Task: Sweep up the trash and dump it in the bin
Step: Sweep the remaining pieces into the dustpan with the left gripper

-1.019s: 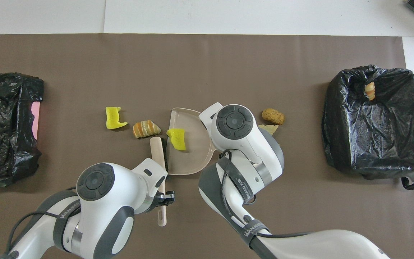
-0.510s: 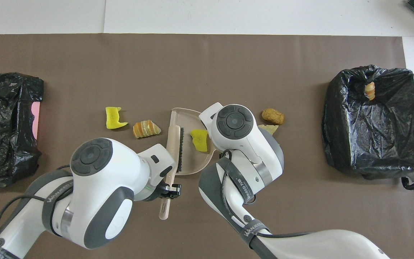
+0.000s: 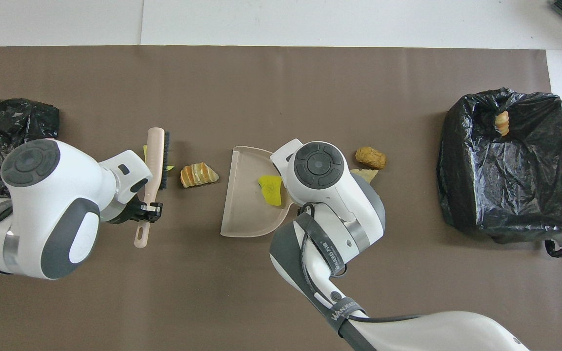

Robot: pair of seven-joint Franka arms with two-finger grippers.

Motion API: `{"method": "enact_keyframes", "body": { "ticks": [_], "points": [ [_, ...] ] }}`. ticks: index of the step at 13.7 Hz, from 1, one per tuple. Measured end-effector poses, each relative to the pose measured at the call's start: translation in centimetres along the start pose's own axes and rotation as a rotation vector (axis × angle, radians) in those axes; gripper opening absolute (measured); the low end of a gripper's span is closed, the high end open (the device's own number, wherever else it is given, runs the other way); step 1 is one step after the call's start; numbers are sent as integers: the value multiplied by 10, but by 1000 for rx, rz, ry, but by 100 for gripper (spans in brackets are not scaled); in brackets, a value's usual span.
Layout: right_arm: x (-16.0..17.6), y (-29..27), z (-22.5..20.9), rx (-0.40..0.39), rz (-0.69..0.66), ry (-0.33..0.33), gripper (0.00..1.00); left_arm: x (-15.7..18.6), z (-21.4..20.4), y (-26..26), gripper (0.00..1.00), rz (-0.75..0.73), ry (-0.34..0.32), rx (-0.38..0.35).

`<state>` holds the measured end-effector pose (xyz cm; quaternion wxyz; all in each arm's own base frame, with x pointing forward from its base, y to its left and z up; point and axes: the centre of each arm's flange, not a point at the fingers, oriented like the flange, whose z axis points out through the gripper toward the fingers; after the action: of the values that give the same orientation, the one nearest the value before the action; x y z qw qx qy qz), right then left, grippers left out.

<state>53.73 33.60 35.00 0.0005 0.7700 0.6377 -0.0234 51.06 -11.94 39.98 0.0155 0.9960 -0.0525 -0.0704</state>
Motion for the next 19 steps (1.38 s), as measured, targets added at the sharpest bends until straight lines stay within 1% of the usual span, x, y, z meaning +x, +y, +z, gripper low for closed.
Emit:
{"method": "enact_keyframes", "body": {
  "ticks": [2,4,6,8,10,12,17,19],
  "points": [
    [1,-1,2,-2,15,2,32,20,-4,-36,26,-7,14,26],
    [1,-2,2,-5,19,5,32,30,1,-58,26,10,6,52],
    [1,-2,3,-6,20,6,32,31,14,-60,26,47,-21,54],
    [0,-2,3,-6,20,6,32,27,28,-51,26,87,-51,55],
    [0,-2,3,-6,20,6,32,20,38,-25,26,145,-71,61],
    [0,-2,3,-6,20,6,32,11,41,18,26,210,-77,54],
    [0,-2,3,-6,20,6,32,-26,45,119,26,324,-95,-28],
    [0,-2,3,-6,20,6,32,-37,43,147,26,299,-97,-67]
  ]
}}
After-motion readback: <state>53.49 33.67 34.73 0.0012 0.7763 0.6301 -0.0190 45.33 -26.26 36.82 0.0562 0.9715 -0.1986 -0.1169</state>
